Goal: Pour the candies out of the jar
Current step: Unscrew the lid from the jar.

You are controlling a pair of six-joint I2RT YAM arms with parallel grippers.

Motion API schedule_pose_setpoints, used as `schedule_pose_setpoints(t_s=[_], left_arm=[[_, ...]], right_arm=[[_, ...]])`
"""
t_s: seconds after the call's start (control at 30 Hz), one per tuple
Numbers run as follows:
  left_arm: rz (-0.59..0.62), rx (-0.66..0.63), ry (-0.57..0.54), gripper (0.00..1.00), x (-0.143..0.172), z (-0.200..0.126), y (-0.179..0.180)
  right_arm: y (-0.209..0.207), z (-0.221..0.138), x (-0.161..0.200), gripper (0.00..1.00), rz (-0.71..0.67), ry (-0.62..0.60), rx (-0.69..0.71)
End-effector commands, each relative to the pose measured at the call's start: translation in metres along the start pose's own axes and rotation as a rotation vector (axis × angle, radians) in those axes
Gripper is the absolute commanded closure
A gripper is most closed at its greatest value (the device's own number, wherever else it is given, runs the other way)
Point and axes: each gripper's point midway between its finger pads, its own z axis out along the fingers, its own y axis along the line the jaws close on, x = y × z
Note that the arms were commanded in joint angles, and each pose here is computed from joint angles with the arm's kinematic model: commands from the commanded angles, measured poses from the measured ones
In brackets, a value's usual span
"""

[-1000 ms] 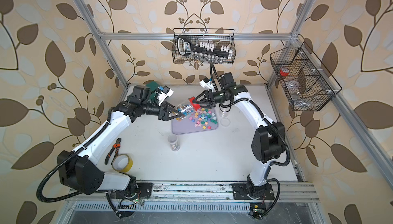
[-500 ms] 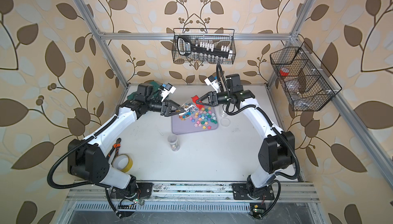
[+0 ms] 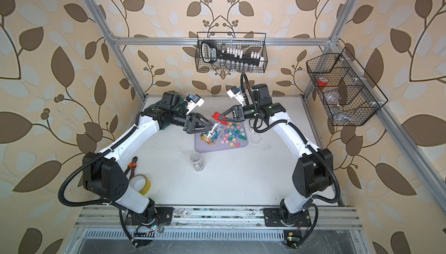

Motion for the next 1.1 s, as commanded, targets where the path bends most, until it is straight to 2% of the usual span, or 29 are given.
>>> schedule_pose_setpoints(t_s=[0.0,0.3,0.53,0.7,0.87,1.07], left_arm=[[0.031,0.034,0.018,0.01,0.0,0.002,-0.009],[-0.008,-0.021,0.05,0.01,0.016,0.004,0.004],[-0.038,-0.063,0.122,0.01,0.031,0.019,0.016],[-0.056,-0.048,0.143,0.02,0.034,0.026,0.018],[-0.043,-0.061,0.137,0.16,0.032,0.026,0.017],[-0.018,-0.094,0.113,0.23,0.028,0.024,0.016]], right_arm=[[0.005,-0.002,0.002,0.7,0.014,0.009,-0.031],[-0.01,-0.01,-0.006,0.72,0.036,-0.016,0.056],[-0.007,-0.011,-0.008,0.72,0.035,-0.017,0.063],[-0.004,-0.012,-0.009,0.73,0.032,-0.019,0.063],[-0.005,-0.013,-0.009,0.73,0.031,-0.023,0.072],[-0.008,-0.015,-0.008,0.73,0.045,-0.027,0.083]])
